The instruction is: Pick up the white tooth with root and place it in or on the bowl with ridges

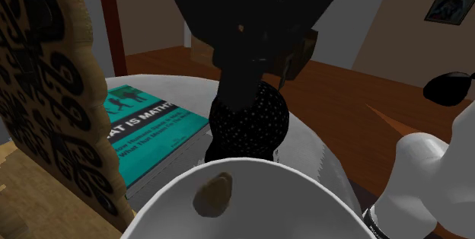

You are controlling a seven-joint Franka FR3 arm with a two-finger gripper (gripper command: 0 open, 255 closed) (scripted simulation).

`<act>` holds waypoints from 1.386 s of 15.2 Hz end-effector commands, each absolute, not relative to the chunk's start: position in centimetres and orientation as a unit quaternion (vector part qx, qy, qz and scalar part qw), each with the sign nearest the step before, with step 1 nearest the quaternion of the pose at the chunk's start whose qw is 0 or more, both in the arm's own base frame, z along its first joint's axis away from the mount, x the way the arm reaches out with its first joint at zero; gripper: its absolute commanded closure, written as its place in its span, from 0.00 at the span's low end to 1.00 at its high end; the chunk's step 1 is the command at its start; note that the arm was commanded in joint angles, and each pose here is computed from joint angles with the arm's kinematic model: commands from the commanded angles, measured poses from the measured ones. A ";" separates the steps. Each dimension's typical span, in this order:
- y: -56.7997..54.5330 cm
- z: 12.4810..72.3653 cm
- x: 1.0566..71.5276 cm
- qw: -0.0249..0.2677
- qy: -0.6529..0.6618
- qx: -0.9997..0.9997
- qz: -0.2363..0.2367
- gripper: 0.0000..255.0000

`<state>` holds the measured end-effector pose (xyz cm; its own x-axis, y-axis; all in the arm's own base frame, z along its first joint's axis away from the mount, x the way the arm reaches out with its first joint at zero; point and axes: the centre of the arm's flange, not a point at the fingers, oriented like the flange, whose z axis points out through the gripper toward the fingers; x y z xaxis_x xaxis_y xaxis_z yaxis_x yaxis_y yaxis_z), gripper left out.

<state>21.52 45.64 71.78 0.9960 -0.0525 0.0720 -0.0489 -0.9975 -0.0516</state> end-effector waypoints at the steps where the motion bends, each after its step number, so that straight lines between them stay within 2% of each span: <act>1: 46.6 71.3 19.1 0.025 0.026 -0.999 -0.037 1.00; 3: 46.7 71.5 19.3 0.025 0.026 -0.999 -0.037 1.00; 4: 46.7 71.5 19.3 0.025 0.026 -0.999 -0.037 0.00; 14: 49.7 57.9 23.4 -0.001 -0.083 -0.982 0.168 0.00; 21: 49.7 54.6 22.4 -0.001 -0.085 -0.982 0.172 0.00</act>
<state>22.56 49.79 55.56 0.9284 0.1677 -0.3315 0.1667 -0.9855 -0.0315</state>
